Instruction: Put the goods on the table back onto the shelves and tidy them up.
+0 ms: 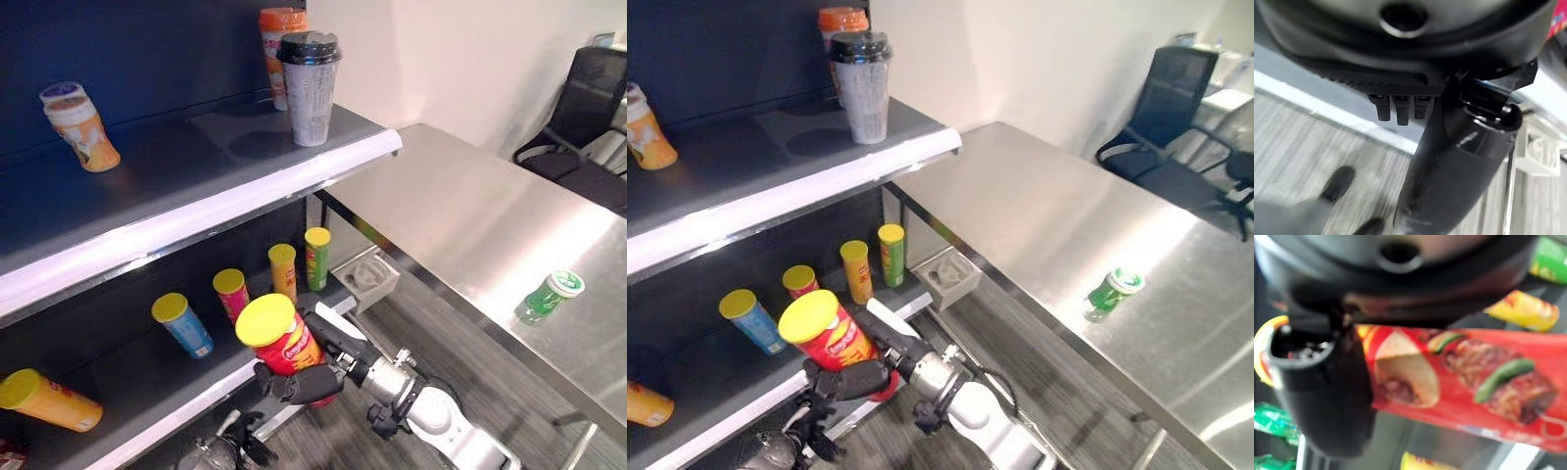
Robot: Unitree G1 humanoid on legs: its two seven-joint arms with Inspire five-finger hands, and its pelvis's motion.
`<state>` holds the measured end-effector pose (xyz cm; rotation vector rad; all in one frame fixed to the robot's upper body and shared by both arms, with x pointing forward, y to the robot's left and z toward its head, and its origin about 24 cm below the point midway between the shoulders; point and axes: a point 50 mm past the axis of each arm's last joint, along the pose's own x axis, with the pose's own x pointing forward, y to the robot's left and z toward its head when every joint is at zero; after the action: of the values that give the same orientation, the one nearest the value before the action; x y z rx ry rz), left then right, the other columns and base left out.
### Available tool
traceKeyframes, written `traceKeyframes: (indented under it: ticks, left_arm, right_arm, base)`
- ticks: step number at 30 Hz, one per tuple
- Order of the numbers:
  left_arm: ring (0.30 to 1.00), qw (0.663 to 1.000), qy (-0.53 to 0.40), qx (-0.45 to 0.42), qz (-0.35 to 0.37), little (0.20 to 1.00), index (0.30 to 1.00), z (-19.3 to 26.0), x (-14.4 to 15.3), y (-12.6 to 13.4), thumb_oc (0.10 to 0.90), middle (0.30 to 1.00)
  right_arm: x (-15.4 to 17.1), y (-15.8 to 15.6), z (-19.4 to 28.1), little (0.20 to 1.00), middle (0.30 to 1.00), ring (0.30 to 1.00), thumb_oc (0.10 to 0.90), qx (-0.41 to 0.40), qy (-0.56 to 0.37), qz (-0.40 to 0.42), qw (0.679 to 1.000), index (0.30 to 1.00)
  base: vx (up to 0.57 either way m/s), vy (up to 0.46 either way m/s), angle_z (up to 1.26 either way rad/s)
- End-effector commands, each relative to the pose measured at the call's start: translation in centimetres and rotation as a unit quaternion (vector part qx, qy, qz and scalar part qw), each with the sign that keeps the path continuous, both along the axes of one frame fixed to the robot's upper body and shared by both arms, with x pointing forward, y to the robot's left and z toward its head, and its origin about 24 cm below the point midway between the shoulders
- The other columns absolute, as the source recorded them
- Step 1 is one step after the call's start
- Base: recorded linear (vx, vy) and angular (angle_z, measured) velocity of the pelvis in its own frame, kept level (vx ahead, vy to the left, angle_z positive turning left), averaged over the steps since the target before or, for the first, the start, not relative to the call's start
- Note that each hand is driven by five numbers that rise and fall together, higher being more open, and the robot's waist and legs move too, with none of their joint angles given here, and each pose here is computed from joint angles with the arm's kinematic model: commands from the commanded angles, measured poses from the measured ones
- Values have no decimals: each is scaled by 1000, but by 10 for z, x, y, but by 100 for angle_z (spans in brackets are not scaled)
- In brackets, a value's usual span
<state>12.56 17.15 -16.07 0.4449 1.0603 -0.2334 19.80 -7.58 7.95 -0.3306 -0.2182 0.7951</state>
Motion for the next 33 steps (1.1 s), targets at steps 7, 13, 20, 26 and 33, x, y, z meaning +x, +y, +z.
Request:
traceKeyframes:
  ticks: [7, 13, 20, 26, 33]
  left_arm:
    - [900, 997, -63, -9, -42, 900, 900, 11, 31, -17, 800, 900]
    - [900, 993, -83, -26, -85, 900, 900, 16, 40, -39, 800, 900]
    - [900, 991, -94, -39, -85, 900, 900, 17, 37, -48, 800, 900]
    - [900, 995, -92, -40, -7, 900, 900, 16, 35, -29, 800, 900]
    - [900, 994, -101, -36, -10, 900, 900, 18, 39, -31, 800, 900]
  right_arm:
    - [23, 1, 55, 300, 300, 300, 400, 54, -168, -28, 984, 300]
    - [30, -12, 42, 300, 300, 300, 400, 10, -170, -70, 983, 300]
    - [37, -18, 26, 300, 300, 300, 400, 9, -169, -152, 974, 300]
    - [43, -29, 12, 300, 300, 300, 400, -27, -175, -200, 964, 300]
    - [54, -12, -33, 300, 300, 300, 400, -55, -103, -206, 972, 300]
  base:
    - [-160, 248, 52]
    - [-97, 353, 51]
    - [-156, 349, 9]
    - [-24, 95, 10]
    - [48, -36, 7]
